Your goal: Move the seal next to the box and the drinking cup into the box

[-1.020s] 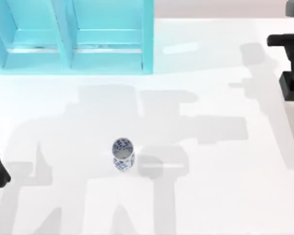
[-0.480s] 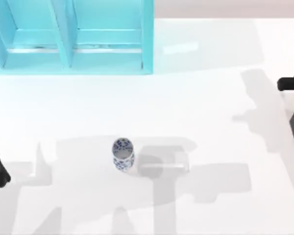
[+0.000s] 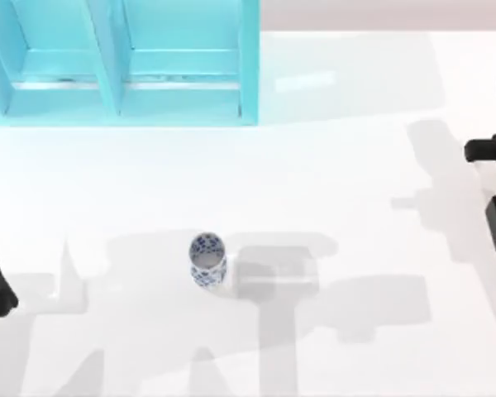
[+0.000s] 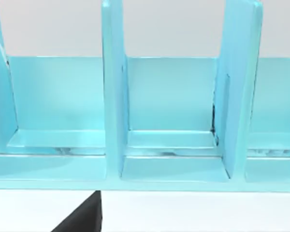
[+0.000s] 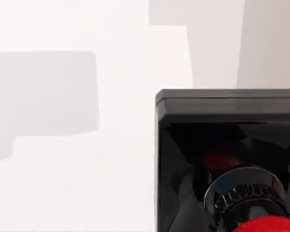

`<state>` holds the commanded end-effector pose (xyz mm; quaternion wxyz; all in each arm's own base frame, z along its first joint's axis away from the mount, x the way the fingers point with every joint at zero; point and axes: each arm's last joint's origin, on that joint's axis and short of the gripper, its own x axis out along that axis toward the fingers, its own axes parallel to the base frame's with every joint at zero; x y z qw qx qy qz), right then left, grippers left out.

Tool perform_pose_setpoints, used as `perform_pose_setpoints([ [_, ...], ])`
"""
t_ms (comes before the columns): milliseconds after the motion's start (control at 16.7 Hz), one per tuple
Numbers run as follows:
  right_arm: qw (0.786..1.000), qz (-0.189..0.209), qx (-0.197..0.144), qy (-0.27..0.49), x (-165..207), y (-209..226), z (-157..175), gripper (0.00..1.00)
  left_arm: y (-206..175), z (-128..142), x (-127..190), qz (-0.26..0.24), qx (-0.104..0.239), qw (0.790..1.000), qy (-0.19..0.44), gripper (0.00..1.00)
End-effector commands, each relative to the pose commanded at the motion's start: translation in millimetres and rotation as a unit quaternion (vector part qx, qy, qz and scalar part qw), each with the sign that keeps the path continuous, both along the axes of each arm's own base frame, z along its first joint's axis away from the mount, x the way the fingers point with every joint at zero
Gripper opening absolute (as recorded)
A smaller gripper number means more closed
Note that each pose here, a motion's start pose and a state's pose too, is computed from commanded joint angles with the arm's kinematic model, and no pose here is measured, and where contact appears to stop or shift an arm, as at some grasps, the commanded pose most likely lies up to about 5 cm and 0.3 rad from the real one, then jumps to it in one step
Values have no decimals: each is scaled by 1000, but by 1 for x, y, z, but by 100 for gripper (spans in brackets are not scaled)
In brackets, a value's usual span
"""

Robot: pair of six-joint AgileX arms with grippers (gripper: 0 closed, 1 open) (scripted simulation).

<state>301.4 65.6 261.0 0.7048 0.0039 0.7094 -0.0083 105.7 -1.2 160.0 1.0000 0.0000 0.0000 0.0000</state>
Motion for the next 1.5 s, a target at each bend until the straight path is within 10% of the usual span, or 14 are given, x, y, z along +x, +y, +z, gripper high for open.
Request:
perform_pose_setpoints([
  [600, 1000, 2, 0, -3, -2, 1, -54, 0, 0, 0, 0, 0, 0, 1000, 0, 100],
  [1380, 1000, 2, 0, -3, -2, 1, -54, 98, 0, 0, 0, 0, 0, 1000, 0, 100],
  [1500, 1000, 2, 0, -3, -2, 1, -54, 100, 0, 0, 0, 0, 0, 1000, 0, 100],
])
